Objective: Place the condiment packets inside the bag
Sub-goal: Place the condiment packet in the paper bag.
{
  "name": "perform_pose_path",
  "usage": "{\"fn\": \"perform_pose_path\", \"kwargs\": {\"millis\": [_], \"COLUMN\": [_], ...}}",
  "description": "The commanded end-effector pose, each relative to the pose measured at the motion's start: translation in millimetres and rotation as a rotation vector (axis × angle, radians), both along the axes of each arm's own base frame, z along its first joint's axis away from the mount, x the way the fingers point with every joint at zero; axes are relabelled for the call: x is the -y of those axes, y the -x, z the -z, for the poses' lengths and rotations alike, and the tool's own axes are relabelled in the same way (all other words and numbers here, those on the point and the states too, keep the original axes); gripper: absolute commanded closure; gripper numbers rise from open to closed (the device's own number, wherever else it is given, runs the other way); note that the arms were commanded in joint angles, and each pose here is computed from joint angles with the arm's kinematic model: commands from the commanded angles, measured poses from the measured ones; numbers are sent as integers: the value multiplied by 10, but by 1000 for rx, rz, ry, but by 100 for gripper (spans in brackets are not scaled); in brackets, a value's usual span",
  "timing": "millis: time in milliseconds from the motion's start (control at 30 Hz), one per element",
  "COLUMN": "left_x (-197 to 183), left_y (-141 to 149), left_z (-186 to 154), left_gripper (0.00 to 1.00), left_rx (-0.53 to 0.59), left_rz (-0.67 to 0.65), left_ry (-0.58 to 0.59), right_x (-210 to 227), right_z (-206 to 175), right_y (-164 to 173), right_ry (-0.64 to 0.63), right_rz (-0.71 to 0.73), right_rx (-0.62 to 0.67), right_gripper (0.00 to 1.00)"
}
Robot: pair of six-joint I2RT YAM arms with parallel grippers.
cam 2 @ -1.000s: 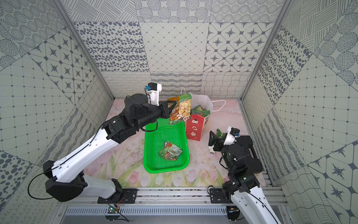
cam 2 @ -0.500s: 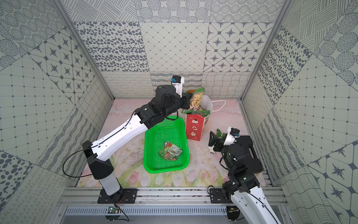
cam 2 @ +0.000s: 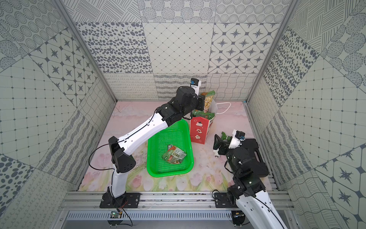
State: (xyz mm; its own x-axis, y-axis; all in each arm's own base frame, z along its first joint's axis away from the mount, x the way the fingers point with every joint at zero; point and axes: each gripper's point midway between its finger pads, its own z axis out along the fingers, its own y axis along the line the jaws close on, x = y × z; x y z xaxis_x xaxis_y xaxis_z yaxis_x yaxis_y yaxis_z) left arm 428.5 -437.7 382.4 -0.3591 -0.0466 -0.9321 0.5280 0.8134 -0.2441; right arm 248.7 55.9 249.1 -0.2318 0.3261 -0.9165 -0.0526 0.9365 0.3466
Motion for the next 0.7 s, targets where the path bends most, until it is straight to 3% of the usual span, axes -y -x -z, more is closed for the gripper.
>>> {"fn": "perform_pose_path", "kwargs": {"millis": [0,200,233,333,400,667], "left_x": [83,27,10,-37,-73,-224], "left_y": [145,389,425,530,581,878], "left_z": [289,438,431,397,350,53], "left_gripper": [100,100,97,69,57,42], "left_rx": [-119,-270,-284,-319,-331,-345], "left_rz": [87,132,136,154,164,224], "left_ry": [-55,-58,-57,-53,-53,-20], "right_x": [1,-7,-9,-14,-18,-45], "right_z": [-117,-105,-102,-105,-99,-115], "right_y": [11,9,10,9,5,9], "right_ry": [-25,-26,-26,-26,-26,-28], "right_rz": [0,-3,-4,-6,-8,-24], "right_rx": [40,36,35,36,33,39], "right_gripper": [3,3,3,3,3,3]}}
